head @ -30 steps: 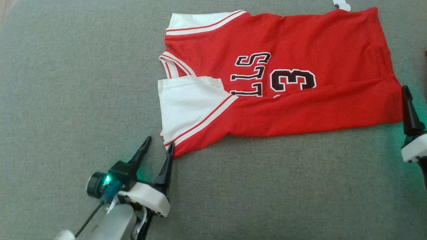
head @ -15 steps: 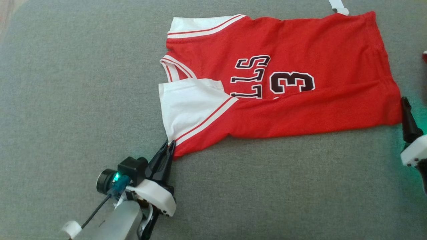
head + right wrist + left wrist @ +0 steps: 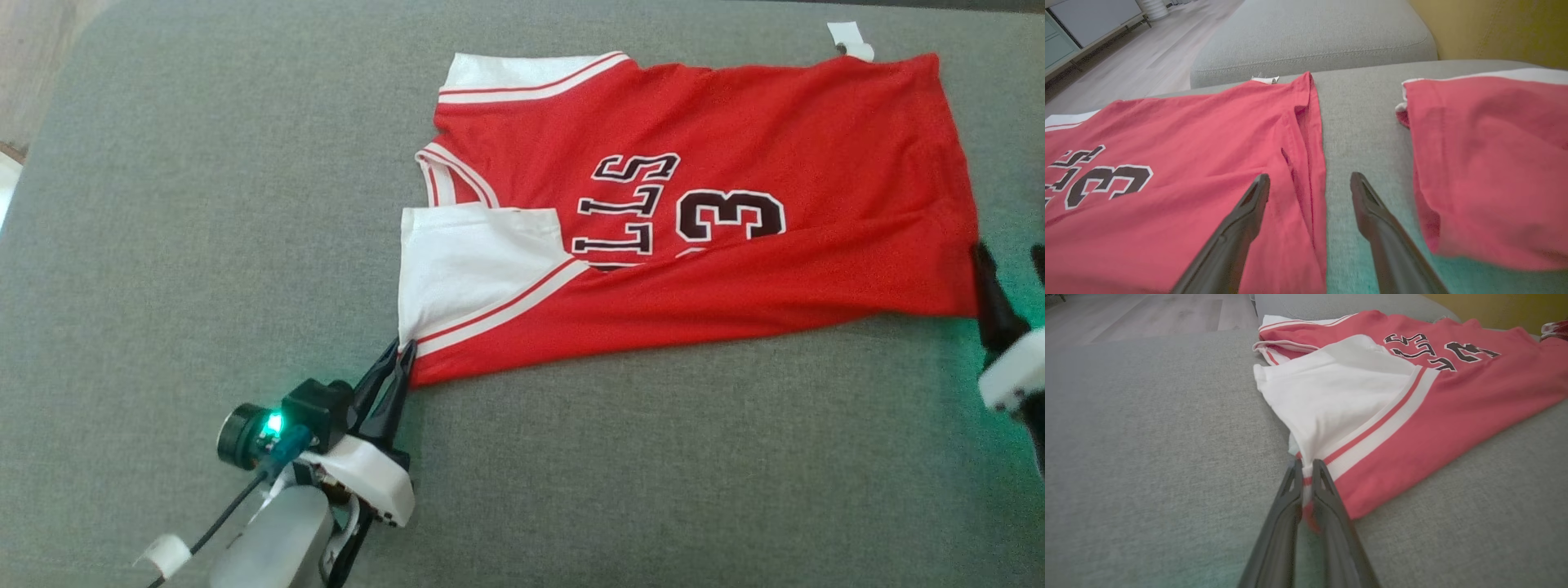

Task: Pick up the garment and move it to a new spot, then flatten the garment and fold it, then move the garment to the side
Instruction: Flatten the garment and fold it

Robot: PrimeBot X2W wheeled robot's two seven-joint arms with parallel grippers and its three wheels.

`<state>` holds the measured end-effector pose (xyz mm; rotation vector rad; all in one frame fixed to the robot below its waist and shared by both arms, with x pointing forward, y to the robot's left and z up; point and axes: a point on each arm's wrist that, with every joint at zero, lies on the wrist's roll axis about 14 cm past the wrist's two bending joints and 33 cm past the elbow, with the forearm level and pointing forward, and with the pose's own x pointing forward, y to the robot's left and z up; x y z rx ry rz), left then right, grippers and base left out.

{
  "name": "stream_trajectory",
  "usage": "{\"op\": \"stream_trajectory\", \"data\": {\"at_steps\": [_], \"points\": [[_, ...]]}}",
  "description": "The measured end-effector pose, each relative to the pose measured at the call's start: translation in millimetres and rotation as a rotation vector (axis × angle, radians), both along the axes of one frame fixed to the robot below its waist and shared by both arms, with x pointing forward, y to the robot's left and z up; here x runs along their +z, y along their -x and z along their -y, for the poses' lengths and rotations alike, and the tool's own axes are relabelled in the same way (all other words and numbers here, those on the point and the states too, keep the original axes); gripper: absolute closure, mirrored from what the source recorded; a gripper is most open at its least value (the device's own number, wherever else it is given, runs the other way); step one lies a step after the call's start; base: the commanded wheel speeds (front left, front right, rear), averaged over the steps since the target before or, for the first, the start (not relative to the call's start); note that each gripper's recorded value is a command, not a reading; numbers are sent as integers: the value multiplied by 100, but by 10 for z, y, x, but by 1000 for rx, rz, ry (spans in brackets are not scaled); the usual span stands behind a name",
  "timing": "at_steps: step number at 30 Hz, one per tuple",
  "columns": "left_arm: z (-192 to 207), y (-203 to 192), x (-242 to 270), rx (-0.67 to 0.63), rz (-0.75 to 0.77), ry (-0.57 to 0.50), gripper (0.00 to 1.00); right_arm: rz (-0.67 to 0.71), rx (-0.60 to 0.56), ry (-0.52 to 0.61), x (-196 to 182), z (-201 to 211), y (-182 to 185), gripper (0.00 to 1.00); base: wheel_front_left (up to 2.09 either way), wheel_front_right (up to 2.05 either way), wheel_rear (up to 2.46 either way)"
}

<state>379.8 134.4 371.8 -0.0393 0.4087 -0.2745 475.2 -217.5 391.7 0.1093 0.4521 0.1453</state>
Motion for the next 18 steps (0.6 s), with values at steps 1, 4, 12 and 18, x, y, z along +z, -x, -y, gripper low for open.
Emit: {"op": "stream_trajectory", "data": {"at_steps": [1,4,12,18], "points": [[-11,2,11,2,3,-3,100,-6,5,-1,-6,5,45,0,0,0,0],[-43,8,43,3,14,-15,100,-68,25,-4,-107,-9,242,0,0,0,0],[-33,14,79,-7,26,-19,100,-207,60,-9,-336,-99,515,20,0,0,0],[-24,30,120,-14,38,-22,100,-206,80,-4,-310,-159,522,100,0,0,0]]}}
